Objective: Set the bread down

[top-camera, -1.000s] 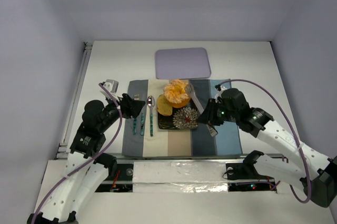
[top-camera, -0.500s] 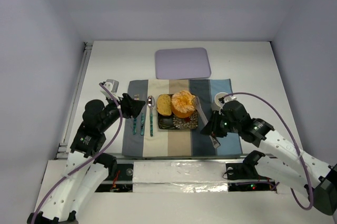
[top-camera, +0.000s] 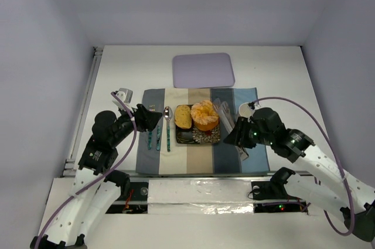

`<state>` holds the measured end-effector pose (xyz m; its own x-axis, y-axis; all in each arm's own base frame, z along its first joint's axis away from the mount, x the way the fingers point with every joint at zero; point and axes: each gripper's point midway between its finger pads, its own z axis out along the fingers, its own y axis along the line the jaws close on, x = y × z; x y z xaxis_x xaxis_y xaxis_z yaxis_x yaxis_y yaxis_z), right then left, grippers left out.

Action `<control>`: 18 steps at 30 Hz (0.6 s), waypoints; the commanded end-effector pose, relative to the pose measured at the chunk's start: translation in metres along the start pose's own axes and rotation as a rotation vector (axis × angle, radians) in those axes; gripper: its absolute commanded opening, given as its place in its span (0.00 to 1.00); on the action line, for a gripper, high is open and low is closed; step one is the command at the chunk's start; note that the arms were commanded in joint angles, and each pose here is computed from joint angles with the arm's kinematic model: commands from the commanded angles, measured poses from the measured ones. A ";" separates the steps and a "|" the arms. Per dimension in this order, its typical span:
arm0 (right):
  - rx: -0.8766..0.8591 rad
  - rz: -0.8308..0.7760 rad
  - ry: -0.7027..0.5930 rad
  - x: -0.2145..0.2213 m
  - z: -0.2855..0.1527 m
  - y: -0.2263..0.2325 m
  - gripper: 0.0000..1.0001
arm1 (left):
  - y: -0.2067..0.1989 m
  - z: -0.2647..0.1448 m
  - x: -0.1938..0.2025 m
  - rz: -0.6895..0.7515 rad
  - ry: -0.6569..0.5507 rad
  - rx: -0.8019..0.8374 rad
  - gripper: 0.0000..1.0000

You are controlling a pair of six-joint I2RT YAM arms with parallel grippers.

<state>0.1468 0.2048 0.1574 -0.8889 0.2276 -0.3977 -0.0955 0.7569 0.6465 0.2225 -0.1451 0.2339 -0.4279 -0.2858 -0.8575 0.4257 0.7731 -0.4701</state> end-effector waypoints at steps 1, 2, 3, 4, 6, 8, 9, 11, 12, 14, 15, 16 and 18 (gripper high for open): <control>-0.034 -0.049 -0.159 -0.039 -0.024 0.028 0.45 | -0.006 0.001 -0.007 0.028 -0.041 0.041 0.56; -0.040 -0.054 -0.199 -0.053 -0.029 0.039 0.43 | -0.007 0.001 -0.007 0.028 -0.041 0.045 0.57; -0.022 -0.067 -0.243 -0.066 -0.032 0.041 0.43 | -0.007 0.000 -0.007 0.028 -0.039 0.048 0.56; -0.002 -0.075 -0.284 -0.078 -0.034 0.044 0.43 | -0.008 0.000 -0.007 0.030 -0.039 0.052 0.56; 0.058 -0.097 -0.373 -0.115 -0.035 0.050 0.40 | -0.009 -0.001 -0.008 0.033 -0.045 0.057 0.57; 0.097 -0.107 -0.394 -0.138 -0.032 0.049 0.38 | -0.011 -0.004 -0.009 0.039 -0.055 0.066 0.56; 0.143 -0.107 -0.427 -0.164 -0.031 0.041 0.37 | -0.013 -0.006 -0.011 0.040 -0.063 0.069 0.56; 0.180 -0.094 -0.461 -0.192 -0.033 0.029 0.35 | -0.017 -0.010 -0.014 0.048 -0.083 0.085 0.56; 0.218 -0.095 -0.454 -0.205 -0.028 0.017 0.35 | -0.018 -0.012 -0.015 0.051 -0.091 0.090 0.56; 0.265 -0.036 -0.531 -0.250 -0.045 -0.007 0.34 | -0.021 -0.016 -0.019 0.058 -0.115 0.100 0.57; 0.241 -0.012 -0.517 -0.262 -0.045 -0.011 0.34 | -0.023 -0.018 -0.020 0.059 -0.122 0.103 0.57; 0.266 0.032 -0.487 -0.276 -0.032 -0.030 0.34 | -0.024 -0.020 -0.021 0.063 -0.129 0.108 0.57; 0.260 0.096 -0.537 -0.317 -0.046 -0.049 0.33 | -0.028 -0.024 -0.024 0.068 -0.147 0.117 0.57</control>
<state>0.3762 0.0903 0.2498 -0.5903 0.5095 -0.6261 0.1986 0.8434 0.4992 0.2037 -0.1441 0.2594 -0.3366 -0.3124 -0.8883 0.5017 0.7388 -0.4500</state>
